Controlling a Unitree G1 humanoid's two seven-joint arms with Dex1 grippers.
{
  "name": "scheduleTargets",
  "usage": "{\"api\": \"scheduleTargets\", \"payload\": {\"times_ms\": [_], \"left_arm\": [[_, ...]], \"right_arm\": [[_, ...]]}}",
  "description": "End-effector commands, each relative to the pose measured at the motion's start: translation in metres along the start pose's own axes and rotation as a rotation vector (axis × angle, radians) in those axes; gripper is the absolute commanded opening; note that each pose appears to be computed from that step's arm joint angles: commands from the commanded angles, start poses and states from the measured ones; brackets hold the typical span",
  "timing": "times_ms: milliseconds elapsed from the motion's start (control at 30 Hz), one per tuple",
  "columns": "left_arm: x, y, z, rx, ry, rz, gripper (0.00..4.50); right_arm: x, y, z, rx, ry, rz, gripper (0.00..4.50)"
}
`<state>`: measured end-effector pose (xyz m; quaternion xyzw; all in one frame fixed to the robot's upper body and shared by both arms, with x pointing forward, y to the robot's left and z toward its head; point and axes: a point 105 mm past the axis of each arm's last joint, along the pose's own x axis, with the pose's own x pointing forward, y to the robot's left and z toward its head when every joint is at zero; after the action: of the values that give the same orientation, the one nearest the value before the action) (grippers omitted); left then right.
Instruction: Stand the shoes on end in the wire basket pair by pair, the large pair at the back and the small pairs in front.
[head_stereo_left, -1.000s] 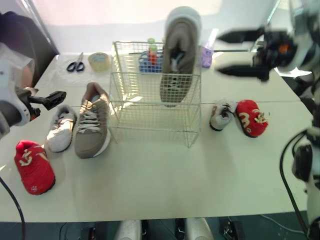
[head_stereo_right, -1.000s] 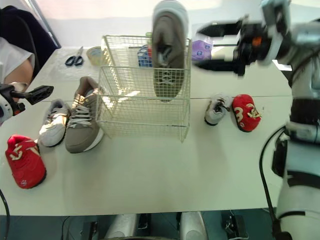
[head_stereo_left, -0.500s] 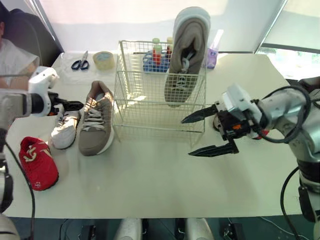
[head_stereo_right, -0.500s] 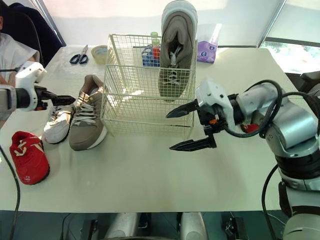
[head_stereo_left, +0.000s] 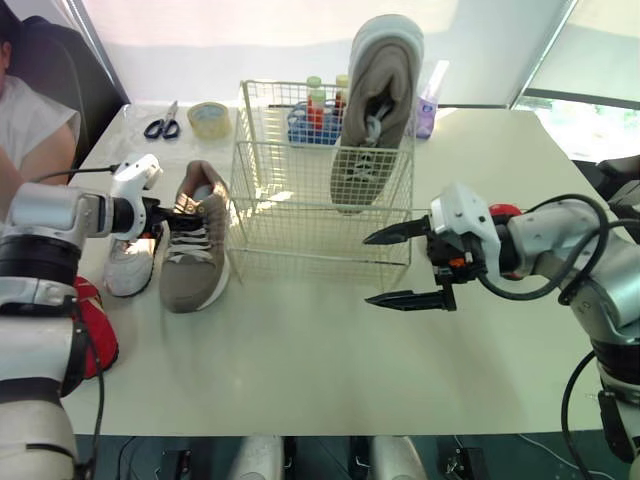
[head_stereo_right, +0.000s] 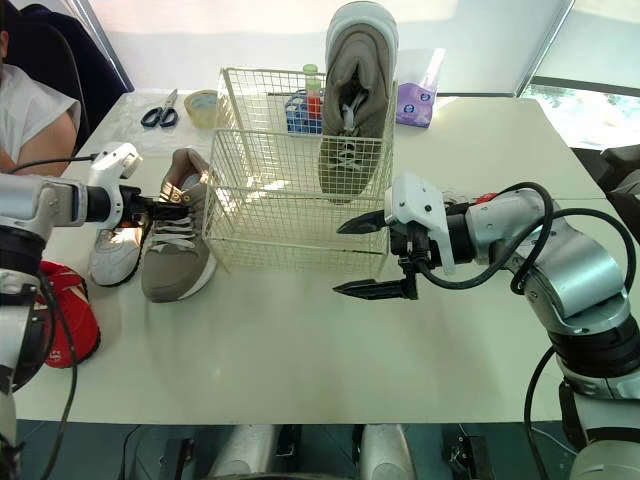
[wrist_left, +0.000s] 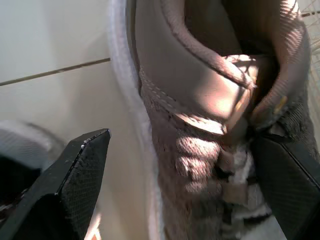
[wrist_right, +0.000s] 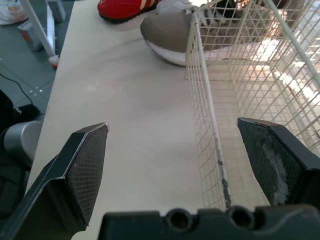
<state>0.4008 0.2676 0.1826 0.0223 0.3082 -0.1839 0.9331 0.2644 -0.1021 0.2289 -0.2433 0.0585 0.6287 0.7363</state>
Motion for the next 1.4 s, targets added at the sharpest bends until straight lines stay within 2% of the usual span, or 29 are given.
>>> {"api": "scheduleTargets", "payload": {"times_ms": [33,167,233,267,367,433,467,533,667,800,900,1033,1100,1233,1400], "left_arm": [[0.003,0.002,0.01,0.018,-0.033,0.021,3.09],[0.006,0.003,0.014,0.0,-0.058,0.026,1.15],[0.007,0.003,0.016,-0.01,-0.075,0.028,0.44],[0.006,0.002,0.018,-0.017,-0.089,0.026,0.3],[-0.001,-0.003,0.033,-0.086,-0.171,-0.025,0.3],[-0.009,0.0,0.046,-0.105,-0.268,-0.008,0.3],[-0.014,0.004,0.057,-0.1,-0.348,0.021,0.3],[-0.045,0.016,0.092,-0.004,-0.622,0.167,0.3],[-0.109,0.017,0.139,0.006,-0.922,0.271,0.3],[-0.175,-0.029,0.187,0.155,-1.278,0.26,0.3],[-0.193,-0.069,0.204,0.243,-1.446,0.214,0.3],[-0.188,-0.119,0.219,0.4,-1.588,0.183,0.3],[-0.176,-0.136,0.225,0.408,-1.626,0.145,0.3],[-0.14,-0.158,0.229,0.409,-1.612,0.063,0.3],[-0.093,-0.175,0.22,0.433,-1.545,0.012,0.3]], "right_arm": [[-0.001,-0.003,0.012,-0.054,-0.025,-0.016,4.5],[-0.001,-0.003,0.011,-0.063,-0.019,-0.014,4.5],[-0.001,-0.001,0.009,-0.067,-0.012,-0.004,4.5],[-0.001,0.0,0.008,-0.068,-0.007,0.001,4.5],[-0.002,-0.001,0.007,-0.073,0.004,-0.002,4.5],[-0.003,-0.003,0.008,-0.077,0.003,-0.01,4.5],[-0.004,-0.004,0.009,-0.079,0.004,-0.019,4.5],[-0.009,-0.01,0.009,-0.084,0.008,-0.053,4.5],[-0.023,-0.022,0.024,-0.093,-0.027,-0.132,4.5],[-0.05,-0.043,0.051,-0.108,-0.094,-0.268,4.5],[-0.071,-0.055,0.061,-0.095,-0.141,-0.368,4.5],[-0.086,-0.058,0.067,-0.08,-0.175,-0.433,4.5],[-0.088,-0.059,0.067,-0.081,-0.175,-0.454,4.5],[-0.096,-0.057,0.064,-0.084,-0.145,-0.494,4.5],[-0.105,-0.047,0.062,-0.047,-0.133,-0.551,4.5]]}}
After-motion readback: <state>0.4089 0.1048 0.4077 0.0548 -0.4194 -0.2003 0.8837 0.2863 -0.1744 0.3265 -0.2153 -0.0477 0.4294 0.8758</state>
